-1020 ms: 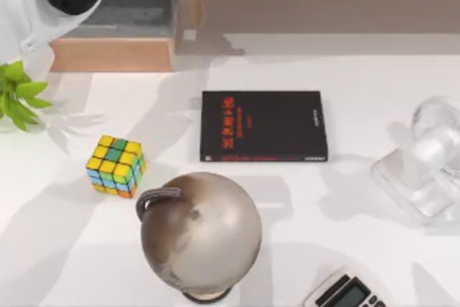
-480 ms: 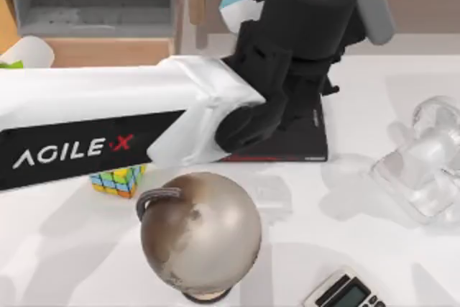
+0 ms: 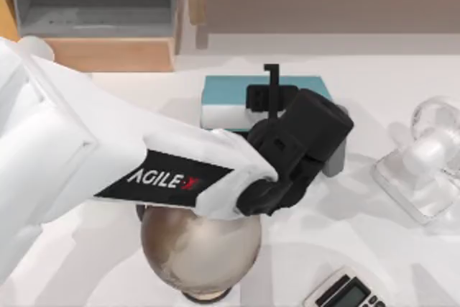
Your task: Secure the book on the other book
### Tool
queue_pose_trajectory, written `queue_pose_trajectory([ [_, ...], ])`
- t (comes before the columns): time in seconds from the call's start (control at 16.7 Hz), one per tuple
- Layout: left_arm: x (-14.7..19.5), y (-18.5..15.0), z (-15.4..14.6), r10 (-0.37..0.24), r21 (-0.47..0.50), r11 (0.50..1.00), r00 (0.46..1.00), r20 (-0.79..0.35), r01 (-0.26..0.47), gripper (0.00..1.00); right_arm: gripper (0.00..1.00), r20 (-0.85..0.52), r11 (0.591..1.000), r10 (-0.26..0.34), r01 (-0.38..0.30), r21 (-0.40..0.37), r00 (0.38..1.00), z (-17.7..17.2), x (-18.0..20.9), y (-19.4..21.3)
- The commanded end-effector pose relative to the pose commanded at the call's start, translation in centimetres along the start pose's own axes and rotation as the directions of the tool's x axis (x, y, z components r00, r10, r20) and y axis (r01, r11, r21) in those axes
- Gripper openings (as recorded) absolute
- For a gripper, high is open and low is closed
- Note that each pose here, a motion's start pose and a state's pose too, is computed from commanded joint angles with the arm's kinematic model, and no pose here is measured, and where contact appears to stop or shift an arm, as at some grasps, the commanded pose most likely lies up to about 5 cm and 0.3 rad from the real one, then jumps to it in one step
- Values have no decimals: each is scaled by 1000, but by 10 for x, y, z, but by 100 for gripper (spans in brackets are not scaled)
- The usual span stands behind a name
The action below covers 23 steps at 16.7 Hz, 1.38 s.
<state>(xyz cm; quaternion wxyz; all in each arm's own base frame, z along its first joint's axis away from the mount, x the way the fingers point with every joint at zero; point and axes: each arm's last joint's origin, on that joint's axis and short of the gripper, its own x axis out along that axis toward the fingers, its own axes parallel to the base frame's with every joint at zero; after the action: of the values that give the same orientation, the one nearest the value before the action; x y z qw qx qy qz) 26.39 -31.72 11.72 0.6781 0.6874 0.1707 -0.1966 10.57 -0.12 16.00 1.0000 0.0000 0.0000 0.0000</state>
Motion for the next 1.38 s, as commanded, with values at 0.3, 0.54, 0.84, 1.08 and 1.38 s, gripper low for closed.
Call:
queue_pose_trajectory([
  [0.3, -1, 2, 1, 5, -4, 1000, 1000, 5, -5, 0, 100, 0, 1000, 0, 0, 0, 1000, 0, 0, 0],
  [0.54, 0, 9, 8, 26, -27, 999, 999, 18, -25, 0, 100, 0, 1000, 0, 0, 0, 1000, 0, 0, 0],
  [0.84, 5, 1, 0, 0, 0, 1000, 1000, 0, 0, 0, 100, 0, 1000, 0, 0, 0, 1000, 0, 0, 0],
  [1.08, 5, 1, 0, 0, 0, 1000, 1000, 0, 0, 8, 100, 0, 1000, 0, 0, 0, 1000, 0, 0, 0],
  [1.38, 5, 1, 0, 0, 0, 1000, 1000, 0, 0, 45, 100, 0, 1000, 0, 0, 0, 1000, 0, 0, 0],
])
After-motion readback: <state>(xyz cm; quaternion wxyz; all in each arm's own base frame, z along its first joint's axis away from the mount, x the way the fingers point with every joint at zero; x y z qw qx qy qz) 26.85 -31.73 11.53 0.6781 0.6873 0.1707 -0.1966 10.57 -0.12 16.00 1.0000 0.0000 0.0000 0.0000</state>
